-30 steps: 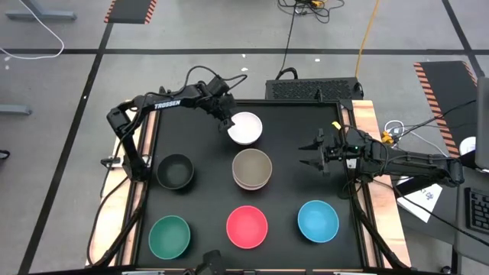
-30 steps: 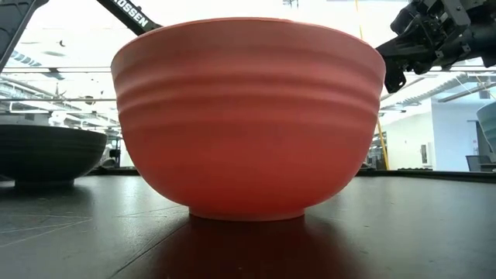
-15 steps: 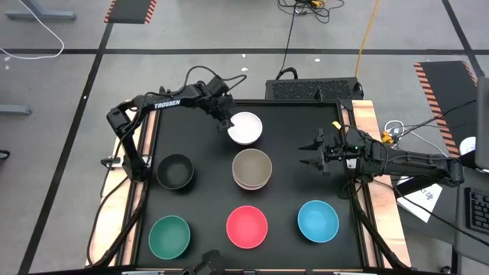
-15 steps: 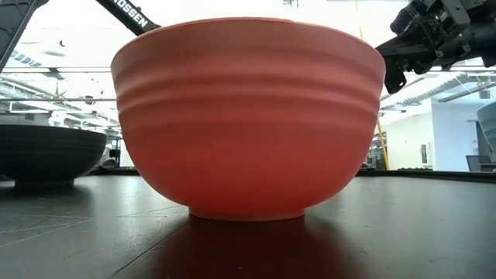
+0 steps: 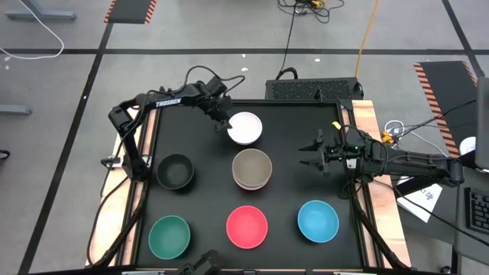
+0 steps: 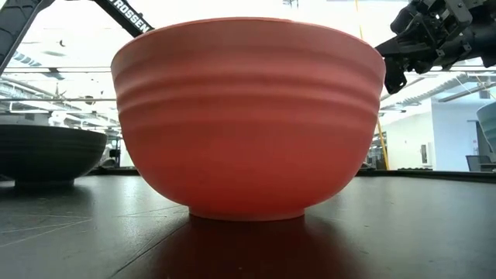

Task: Nest bowls inside each other
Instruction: Stack the white bowl on top of the brown bowl

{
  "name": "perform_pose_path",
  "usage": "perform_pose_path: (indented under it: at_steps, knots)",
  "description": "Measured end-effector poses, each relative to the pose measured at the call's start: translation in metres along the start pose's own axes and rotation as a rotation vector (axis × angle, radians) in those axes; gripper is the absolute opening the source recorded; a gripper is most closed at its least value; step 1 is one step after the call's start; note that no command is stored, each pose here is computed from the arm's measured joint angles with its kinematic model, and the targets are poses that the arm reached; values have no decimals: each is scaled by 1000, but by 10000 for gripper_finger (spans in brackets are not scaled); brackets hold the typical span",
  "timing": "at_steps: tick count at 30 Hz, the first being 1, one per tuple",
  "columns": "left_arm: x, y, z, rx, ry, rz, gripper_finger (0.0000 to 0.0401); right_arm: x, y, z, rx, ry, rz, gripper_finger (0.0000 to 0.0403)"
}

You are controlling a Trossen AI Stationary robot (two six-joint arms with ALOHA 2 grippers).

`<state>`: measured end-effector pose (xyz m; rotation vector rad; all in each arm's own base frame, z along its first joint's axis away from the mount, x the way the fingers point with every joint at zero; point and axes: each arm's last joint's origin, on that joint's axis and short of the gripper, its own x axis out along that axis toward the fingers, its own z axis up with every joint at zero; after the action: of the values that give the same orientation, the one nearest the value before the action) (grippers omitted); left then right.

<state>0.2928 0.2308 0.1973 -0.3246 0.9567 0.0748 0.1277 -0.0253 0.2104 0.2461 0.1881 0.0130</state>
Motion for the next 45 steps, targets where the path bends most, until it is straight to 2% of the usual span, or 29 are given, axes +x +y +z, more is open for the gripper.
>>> perform_pose_path:
  at_steps: [9,12,15,17,28,38,45]
  knots:
    - [5,-10,9,17,-56,-33,161,0,0,0,2,1,3,238]
    - [7,-13,10,27,-54,-33,106,0,1,0,2,4,18,238]
    - [8,-14,10,27,-51,-28,28,0,1,0,3,6,30,238]
    - [7,-13,10,19,-49,-23,12,0,2,0,2,8,35,238]
    - [9,-14,10,60,-27,32,68,1,6,-1,-5,17,71,238]
    - [11,-18,10,57,-23,19,174,1,6,-1,-5,17,69,238]
    - [43,-11,4,28,31,-13,219,1,6,-1,-5,16,69,238]
